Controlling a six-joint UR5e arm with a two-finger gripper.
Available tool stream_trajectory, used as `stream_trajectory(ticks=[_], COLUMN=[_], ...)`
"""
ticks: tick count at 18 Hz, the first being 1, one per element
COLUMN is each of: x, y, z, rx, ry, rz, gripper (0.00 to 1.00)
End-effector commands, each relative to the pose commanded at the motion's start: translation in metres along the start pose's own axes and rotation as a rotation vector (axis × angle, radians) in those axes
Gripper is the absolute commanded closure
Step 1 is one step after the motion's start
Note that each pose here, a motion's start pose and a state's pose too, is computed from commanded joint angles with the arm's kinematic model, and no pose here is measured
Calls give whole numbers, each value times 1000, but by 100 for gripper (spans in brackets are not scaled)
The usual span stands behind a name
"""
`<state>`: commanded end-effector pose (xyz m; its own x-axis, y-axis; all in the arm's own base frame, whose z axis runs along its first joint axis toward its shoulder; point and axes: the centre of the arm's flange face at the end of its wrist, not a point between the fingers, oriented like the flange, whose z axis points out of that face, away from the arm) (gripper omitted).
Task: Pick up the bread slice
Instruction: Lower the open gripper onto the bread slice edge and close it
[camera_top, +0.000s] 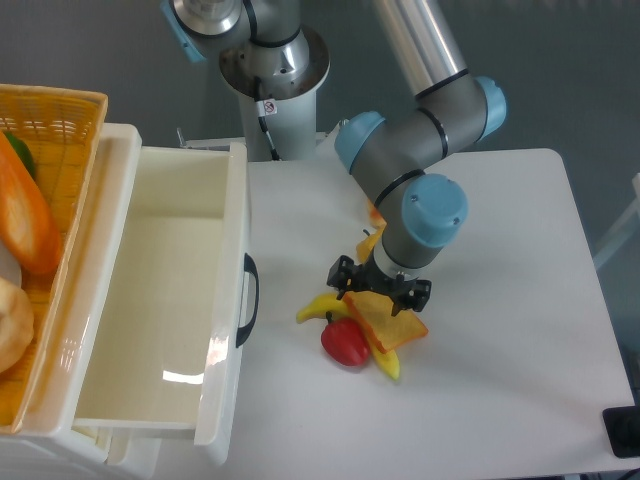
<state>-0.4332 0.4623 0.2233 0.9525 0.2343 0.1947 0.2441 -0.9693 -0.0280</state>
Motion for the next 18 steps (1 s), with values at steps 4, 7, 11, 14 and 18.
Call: stream_trajectory(ticks=[4,7,11,14,18], x=[0,0,-2,-3,-4], y=[1,1,3,3,3], z=[3,5,7,8,8], rx=[-5,-9,-27,-30,-29], ry=[3,4,-10,-10,-11], rz=[1,5,6,7,4], gripper=[0,0,0,0,0])
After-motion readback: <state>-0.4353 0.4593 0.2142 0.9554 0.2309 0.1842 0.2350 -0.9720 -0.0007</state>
